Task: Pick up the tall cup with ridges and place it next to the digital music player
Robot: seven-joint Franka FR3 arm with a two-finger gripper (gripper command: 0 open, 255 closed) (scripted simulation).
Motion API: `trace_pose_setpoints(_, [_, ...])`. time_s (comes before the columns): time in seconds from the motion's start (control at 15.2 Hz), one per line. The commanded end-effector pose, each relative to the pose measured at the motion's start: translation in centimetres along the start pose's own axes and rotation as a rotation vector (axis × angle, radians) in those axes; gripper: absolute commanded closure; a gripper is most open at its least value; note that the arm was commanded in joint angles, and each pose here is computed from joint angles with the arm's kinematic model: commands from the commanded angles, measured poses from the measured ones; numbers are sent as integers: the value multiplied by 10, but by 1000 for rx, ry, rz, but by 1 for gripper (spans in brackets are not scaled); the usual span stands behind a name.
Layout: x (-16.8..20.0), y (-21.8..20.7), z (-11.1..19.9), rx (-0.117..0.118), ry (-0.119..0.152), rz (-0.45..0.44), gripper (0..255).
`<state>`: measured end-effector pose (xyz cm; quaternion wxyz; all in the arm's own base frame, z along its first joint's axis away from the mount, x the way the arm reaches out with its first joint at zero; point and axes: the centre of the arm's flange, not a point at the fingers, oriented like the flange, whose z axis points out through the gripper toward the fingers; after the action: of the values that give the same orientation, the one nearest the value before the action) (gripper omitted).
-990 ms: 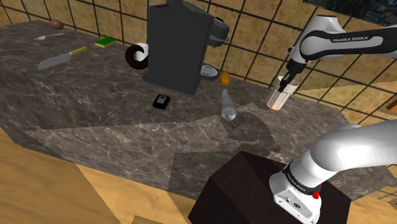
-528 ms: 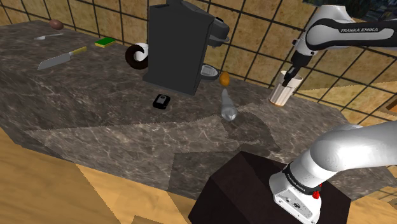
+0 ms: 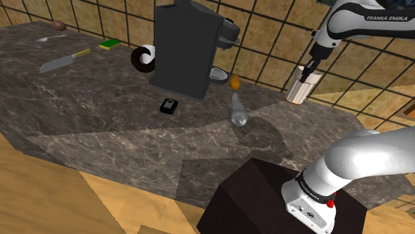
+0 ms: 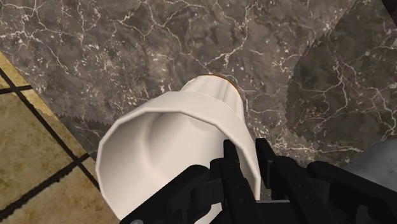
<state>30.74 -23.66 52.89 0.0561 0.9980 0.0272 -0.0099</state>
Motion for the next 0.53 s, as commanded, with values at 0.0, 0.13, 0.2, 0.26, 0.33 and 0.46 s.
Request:
trace_pose_setpoints(0.0, [-1,1,-11,0,0,0,255])
trace_pose_setpoints(0.13, [-1,3,-21,0,0,0,255])
trace_pose_setpoints(0.2, [-1,3,-26,0,0,0,255])
trace_pose_setpoints(0.26, [-1,4,-32,0,0,0,255])
trace_pose_setpoints(0.33, [-1,4,-37,0,0,0,255])
trace_pose_setpoints(0.46, [-2,5,-47,0,0,0,255])
